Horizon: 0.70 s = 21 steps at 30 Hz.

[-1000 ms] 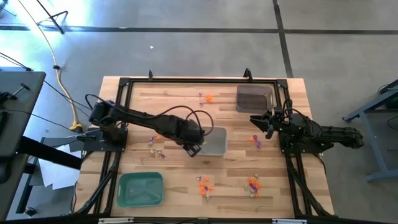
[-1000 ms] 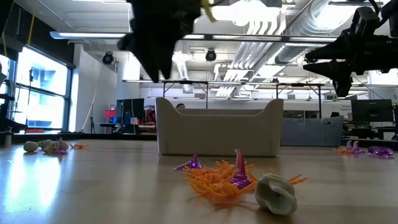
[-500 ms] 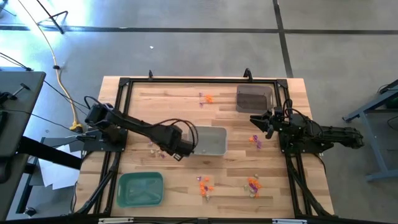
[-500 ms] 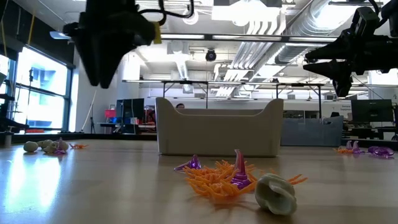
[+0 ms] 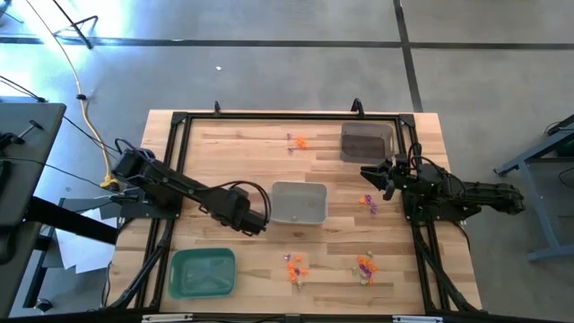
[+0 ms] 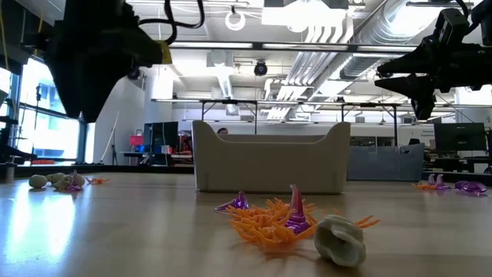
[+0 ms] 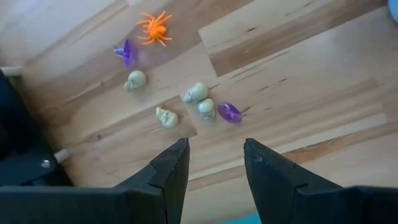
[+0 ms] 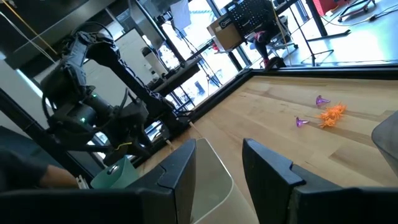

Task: Sort Halloween decoration
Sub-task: Put the white skull toy into the white bin

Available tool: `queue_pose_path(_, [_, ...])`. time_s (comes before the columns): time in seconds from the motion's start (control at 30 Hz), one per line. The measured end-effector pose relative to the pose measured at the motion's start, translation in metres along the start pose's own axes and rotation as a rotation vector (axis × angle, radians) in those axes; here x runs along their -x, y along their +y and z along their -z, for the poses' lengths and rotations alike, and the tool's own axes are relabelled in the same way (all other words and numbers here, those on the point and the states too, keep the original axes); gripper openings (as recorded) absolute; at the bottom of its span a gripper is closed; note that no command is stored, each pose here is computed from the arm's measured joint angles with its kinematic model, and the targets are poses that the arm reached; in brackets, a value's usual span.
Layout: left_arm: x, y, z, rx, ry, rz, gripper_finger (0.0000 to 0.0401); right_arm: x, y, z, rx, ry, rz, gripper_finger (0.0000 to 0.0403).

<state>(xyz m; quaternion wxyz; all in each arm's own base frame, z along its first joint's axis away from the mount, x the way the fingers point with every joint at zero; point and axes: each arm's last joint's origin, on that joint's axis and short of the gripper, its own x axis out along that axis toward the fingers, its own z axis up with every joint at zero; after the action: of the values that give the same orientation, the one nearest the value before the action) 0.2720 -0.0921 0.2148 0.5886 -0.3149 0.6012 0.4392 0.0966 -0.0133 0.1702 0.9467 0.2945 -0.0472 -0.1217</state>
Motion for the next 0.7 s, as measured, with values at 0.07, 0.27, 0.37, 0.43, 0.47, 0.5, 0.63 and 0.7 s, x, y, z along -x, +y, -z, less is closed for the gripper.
queue_pose_path(0.07, [-0.005,0.004,0.001,0.016,0.008,0.032,0.0141,0.000,0.000,0.000,0.000,0.000,0.000,0.0126])
queue_pose_path(0.27, [-0.016,0.022,0.002,0.051,0.023,0.070,0.0141,0.000,0.000,0.000,0.000,0.000,0.000,0.0126])
queue_pose_path(0.37, [-0.020,0.033,0.002,0.065,0.027,0.075,0.0141,0.000,0.000,0.000,0.000,0.000,0.000,0.0126])
queue_pose_path(0.43, [-0.022,0.041,0.002,0.071,0.028,0.073,0.0141,0.000,0.000,0.000,0.000,0.000,0.000,0.0126])
queue_pose_path(0.47, [-0.024,0.046,0.002,0.073,0.028,0.071,0.0141,0.000,0.000,0.000,0.000,0.000,0.000,0.0126])
queue_pose_path(0.5, [-0.026,0.050,0.002,0.076,0.029,0.067,0.0141,0.000,0.000,0.000,0.000,0.000,0.000,0.0126])
queue_pose_path(0.63, [-0.038,0.065,0.000,0.069,0.018,0.083,0.0141,0.000,0.000,0.000,0.000,0.000,0.000,0.0126])
queue_pose_path(0.7, [-0.047,0.071,-0.003,0.058,0.005,0.098,0.0141,0.000,0.000,0.000,0.000,0.000,0.000,0.0126])
